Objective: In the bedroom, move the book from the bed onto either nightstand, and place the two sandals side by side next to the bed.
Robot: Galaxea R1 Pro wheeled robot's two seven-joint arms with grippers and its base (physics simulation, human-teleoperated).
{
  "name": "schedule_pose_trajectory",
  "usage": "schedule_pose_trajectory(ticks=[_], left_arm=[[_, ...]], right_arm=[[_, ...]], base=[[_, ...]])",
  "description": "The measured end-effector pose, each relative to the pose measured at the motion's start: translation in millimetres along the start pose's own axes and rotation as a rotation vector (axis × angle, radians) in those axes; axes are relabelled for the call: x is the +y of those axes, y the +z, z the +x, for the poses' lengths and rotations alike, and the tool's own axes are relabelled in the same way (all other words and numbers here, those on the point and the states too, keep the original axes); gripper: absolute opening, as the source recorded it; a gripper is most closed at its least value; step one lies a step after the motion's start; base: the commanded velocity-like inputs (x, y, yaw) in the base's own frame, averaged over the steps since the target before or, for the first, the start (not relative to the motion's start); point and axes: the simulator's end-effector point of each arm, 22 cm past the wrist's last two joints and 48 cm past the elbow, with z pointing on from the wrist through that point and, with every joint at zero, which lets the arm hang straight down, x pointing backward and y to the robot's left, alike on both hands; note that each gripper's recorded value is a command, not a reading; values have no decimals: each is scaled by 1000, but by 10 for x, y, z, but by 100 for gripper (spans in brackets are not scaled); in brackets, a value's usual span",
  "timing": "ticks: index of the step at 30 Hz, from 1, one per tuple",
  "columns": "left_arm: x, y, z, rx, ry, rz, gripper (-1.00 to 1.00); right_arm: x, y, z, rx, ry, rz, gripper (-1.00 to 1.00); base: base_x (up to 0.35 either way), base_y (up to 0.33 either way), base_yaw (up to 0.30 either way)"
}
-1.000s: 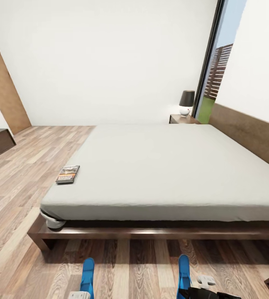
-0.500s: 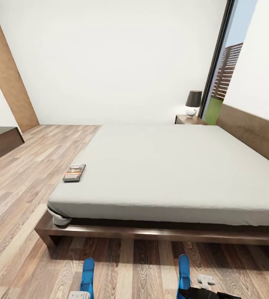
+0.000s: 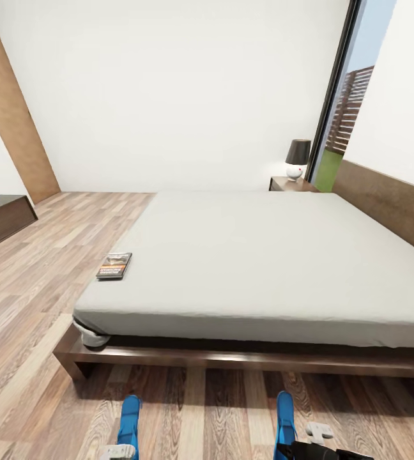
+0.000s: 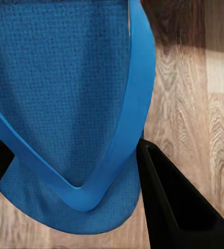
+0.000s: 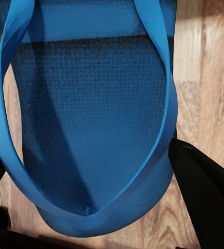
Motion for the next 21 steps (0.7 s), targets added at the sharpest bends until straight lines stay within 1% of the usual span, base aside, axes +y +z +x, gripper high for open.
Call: schedule_pose_trajectory(ticks=[1,3,4,5,6,8,9,12,13,14,16,17,19,20,21], left_arm=[[182,2,-35,13,-8,-82,-100],[445,-22,-113,39,-11,-207,-100],[552,-42,-208,42,-10,-261,-100],[639,-69,-376,40,-7,-316,-100],[660,-83,-491,37,-5,-338,-100],[654,-94,-666,40,8,-361,-100],[603,-74,-774,48,57,-371,-100],[545,-49,-935,76,235,-405,-100],[485,-25,-952,83,279,-407,-100],[397,10,-956,87,308,-401,-100],[230,73,-950,91,339,-386,-100],[158,98,-947,92,348,-379,-100],[118,111,-938,97,353,-377,-100],[109,113,-930,101,353,-376,-100],[108,113,-919,106,353,-376,-100]], right_arm=[[-2,-1,-1,0,0,0,-100],[-3,-1,-2,-1,0,0,-100],[-3,-2,-2,-1,0,0,-100],[-4,-2,-2,-1,0,1,-100],[-4,-2,-3,-1,0,1,-100],[-13,-6,-4,-1,0,2,-100],[-49,-21,-12,-3,1,7,-100],[-262,-115,-56,-9,2,37,-100],[-310,-140,-69,-11,3,42,-100],[-344,-159,-76,-11,5,45,-100],[-449,-218,-110,-14,10,54,-100],[-587,-293,-154,-22,15,71,-100],[-763,-396,-212,-32,20,92,-100],[-799,-433,-246,-42,29,87,-100],[-788,-458,-287,-54,45,66,-100]], base=[[0,0,0],[0,0,0],[0,0,0],[0,0,0],[0,0,0],[0,0,0],[0,0,0],[0,0,0],[0,0,0],[0,0,0],[0,0,0],[0,0,0],[0,0,0],[0,0,0],[0,0,0]])
